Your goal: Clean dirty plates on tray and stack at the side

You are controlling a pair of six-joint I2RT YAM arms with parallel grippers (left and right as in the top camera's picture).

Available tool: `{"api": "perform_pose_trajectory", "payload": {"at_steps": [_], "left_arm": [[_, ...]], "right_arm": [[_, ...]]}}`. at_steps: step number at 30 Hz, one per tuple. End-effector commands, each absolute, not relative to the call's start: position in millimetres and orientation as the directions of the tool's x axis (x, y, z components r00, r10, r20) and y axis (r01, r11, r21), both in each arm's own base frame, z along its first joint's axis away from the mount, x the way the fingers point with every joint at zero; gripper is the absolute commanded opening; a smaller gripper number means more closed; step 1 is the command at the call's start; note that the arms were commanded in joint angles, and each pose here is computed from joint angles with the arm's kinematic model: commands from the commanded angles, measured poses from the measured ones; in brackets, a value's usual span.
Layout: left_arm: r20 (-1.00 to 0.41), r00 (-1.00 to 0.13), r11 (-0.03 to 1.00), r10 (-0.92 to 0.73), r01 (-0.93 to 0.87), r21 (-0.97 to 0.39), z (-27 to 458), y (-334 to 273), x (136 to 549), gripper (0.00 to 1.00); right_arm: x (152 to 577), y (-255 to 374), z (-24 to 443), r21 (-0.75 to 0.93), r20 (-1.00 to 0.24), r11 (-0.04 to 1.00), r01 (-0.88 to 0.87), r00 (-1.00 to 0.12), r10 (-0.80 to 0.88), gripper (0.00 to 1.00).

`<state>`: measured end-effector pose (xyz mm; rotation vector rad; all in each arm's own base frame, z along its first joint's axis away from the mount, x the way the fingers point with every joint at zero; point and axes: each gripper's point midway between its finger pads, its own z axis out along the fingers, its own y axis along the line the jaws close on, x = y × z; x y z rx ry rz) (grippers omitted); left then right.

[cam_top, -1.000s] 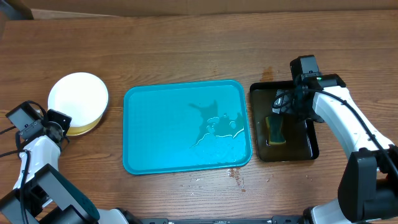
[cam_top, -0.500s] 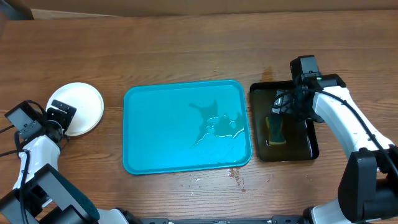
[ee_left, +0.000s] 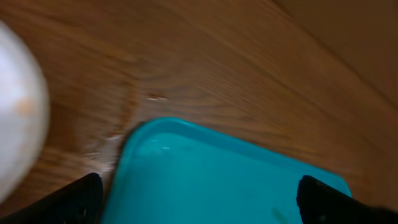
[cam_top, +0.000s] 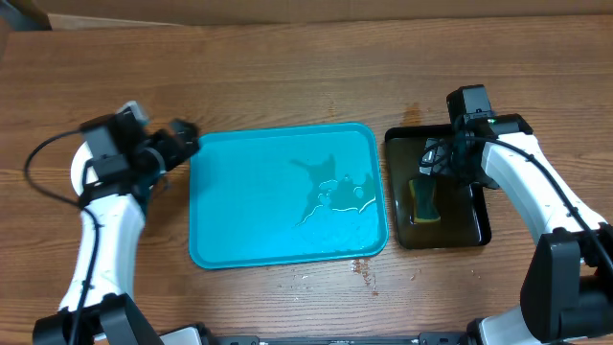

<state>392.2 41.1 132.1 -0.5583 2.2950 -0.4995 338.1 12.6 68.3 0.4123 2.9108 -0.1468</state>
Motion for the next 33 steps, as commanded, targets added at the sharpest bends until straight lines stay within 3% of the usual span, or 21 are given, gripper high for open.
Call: {"api": "perform_pose_trajectory", "payload": {"at_steps": [1, 8, 33], "left_arm": [[-0.587, -0.697, 0.881, -0.413, -0.142, -0.451, 139, 10, 395, 1.00], [-0.592, -0.724, 0.896, -0.355, -0.083, -0.436, 138, -19, 395, 1.00], [-0.592, -0.724, 0.896, -0.355, -0.083, -0.436, 138, -19, 395, 1.00]], "right_arm": [[344, 9, 76, -0.071, -0.241, 0.952, 0.298, -0.931, 0.273, 1.00], [344, 9, 76, -0.071, -0.241, 0.952, 0.298, -0.931, 0.273, 1.00], [345, 9, 94, -0.049, -0.289, 0.953, 0.300, -0.917, 0.274, 1.00]]}}
